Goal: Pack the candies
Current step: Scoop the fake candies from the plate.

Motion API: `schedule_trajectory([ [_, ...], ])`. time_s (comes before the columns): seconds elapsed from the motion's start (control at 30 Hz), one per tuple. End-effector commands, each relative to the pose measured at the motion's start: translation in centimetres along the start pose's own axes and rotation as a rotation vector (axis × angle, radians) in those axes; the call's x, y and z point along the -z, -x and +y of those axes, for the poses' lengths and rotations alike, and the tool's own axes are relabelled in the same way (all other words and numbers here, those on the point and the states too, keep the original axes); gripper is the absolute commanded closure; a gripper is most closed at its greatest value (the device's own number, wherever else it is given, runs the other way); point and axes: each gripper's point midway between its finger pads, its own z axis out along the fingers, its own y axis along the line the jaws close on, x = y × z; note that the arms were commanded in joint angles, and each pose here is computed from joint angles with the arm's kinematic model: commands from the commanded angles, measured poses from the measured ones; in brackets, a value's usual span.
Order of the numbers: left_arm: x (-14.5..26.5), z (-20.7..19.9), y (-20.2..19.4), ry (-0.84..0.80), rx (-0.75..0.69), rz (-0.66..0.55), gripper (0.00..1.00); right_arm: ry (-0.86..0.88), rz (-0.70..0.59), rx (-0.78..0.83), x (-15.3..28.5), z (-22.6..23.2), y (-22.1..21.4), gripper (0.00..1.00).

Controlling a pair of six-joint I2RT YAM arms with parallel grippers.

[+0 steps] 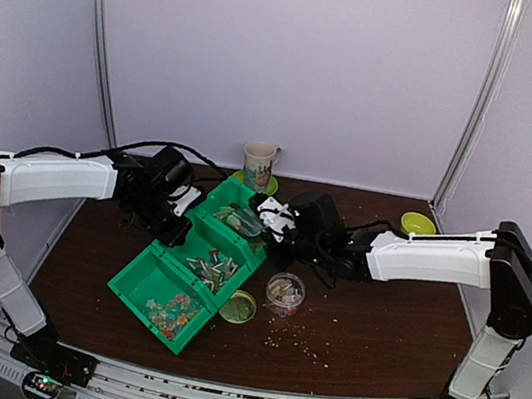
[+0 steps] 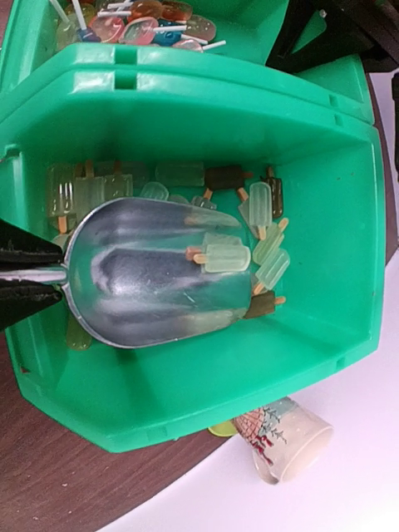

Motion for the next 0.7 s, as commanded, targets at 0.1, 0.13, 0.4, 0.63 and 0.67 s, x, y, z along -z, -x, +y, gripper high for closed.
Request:
schedule_trajectory([
  [0.1, 2.2, -0.7, 6.2, -0.090, -0.005, -0.161, 1.00, -0.067, -0.122, -0.098, 2.9, -3.8, 2.2, 1.00],
  [0.13, 2.2, -0.6, 6.3, -0.085, -0.011, -0.158, 1.00, -0.069, -0.131, -0.107, 3.2, -4.1, 2.2, 1.00],
  [0.4, 1.6, 0.0, 7.1, -0.085, -0.040, -0.127, 1.00, -0.084, -0.182, -0.128, 4.9, -5.3, 2.4, 1.00],
  [0.63, 1.0, 0.3, 8.8, -0.064, -0.095, -0.102, 1.00, -0.085, -0.182, -0.136, 8.6, -5.8, 1.9, 1.00],
  [0.67, 0.8, 0.4, 9.2, -0.062, -0.106, -0.100, 1.00, -0.087, -0.181, -0.140, 9.5, -5.9, 1.6, 1.00],
])
